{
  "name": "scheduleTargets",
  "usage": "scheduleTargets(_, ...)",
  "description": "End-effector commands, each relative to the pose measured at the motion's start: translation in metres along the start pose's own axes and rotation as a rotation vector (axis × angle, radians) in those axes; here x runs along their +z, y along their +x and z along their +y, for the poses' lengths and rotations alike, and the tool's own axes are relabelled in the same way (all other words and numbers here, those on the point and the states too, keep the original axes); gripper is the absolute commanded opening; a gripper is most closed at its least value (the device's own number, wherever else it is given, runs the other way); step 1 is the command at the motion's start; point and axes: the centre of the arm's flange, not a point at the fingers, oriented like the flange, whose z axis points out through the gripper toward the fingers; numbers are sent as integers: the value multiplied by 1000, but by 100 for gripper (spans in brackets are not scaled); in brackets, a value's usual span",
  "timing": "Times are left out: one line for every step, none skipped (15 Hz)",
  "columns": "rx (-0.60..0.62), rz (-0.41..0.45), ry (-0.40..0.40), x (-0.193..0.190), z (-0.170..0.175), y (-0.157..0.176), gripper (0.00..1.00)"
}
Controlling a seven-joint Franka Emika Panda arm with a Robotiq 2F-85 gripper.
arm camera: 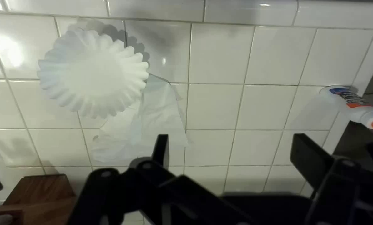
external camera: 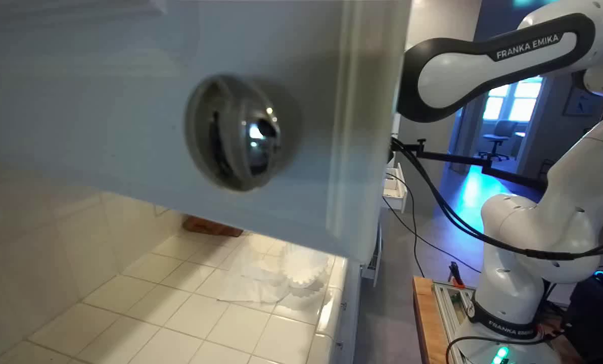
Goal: Close the cupboard door
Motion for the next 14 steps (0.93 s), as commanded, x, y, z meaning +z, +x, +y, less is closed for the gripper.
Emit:
scheduleTargets(0,0,0,0,0,0,100)
scheduleTargets(0,0,0,0,0,0,100)
scheduleTargets(0,0,0,0,0,0,100)
scheduleTargets(0,0,0,0,0,0,100)
scheduleTargets(0,0,0,0,0,0,100)
scheduleTargets(-27,6,-26,-7,0,-3,100)
scheduleTargets(-71,13,-15,-19,0,-11,100)
scheduleTargets(-121,40,-16,-34,2,-21,100)
scheduleTargets(-164,56,-23,-46,4,-28,100)
scheduleTargets(-208,77,-52,-61,8,-40,100)
scheduleTargets(-245,97,-78,-73,12,-49,100)
scheduleTargets(-272,131,-89,-88,18,-57,100)
scheduleTargets(-274,175,-82,-103,26,-63,100)
scheduleTargets(-252,232,-65,-118,36,-67,100)
